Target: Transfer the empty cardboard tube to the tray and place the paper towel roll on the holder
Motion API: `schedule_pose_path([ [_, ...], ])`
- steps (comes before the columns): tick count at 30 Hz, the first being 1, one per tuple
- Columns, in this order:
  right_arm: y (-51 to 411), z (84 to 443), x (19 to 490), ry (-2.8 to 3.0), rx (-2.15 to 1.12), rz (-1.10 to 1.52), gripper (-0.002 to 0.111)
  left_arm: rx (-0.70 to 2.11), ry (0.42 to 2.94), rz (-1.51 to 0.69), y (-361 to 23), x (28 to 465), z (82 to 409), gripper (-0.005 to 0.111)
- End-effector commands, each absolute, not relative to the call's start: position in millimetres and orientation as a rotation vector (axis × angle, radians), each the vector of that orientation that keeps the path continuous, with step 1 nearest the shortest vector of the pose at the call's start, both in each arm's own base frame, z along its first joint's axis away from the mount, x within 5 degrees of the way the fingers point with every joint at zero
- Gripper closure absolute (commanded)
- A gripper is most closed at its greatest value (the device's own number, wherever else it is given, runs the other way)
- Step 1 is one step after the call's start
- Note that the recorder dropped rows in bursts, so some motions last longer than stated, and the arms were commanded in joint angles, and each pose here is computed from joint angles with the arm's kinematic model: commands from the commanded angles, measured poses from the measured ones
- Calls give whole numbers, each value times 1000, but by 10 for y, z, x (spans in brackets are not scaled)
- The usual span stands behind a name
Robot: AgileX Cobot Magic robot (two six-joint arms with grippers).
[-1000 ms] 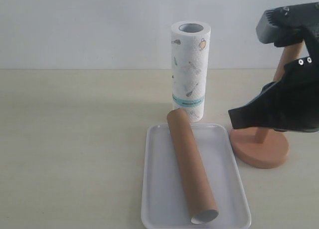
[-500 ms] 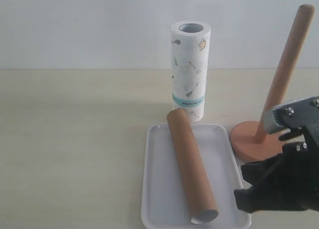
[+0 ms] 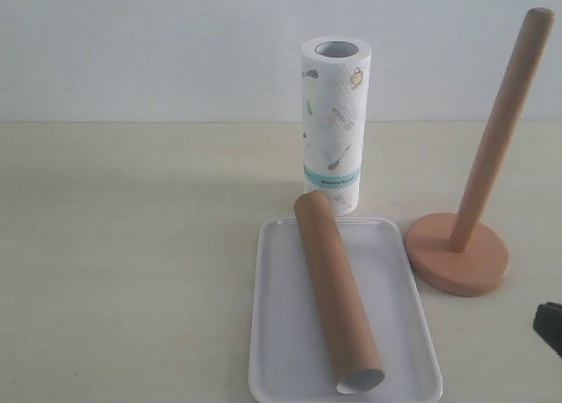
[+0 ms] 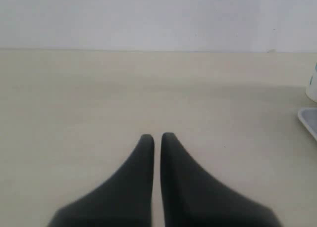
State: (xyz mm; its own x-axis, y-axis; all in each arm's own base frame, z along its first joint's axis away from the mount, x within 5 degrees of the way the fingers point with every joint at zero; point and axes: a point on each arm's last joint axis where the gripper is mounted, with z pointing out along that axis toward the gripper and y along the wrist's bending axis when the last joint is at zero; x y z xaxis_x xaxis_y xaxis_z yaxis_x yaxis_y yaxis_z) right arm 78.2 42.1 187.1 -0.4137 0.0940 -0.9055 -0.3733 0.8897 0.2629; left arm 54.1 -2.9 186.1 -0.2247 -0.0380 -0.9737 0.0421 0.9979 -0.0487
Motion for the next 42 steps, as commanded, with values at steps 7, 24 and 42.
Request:
schedule_pose_path([
  [7, 240, 2020, 625, 1671, -59, 506, 108, -1, 1791, -78, -30, 542, 1855, 103],
  [24, 111, 1944, 547, 1704, 129, 430, 108, -1, 1791, -78, -30, 542, 1855, 103],
  [42, 166, 1822, 509, 1828, -168, 267, 108, -1, 1791, -78, -30, 542, 1855, 103],
])
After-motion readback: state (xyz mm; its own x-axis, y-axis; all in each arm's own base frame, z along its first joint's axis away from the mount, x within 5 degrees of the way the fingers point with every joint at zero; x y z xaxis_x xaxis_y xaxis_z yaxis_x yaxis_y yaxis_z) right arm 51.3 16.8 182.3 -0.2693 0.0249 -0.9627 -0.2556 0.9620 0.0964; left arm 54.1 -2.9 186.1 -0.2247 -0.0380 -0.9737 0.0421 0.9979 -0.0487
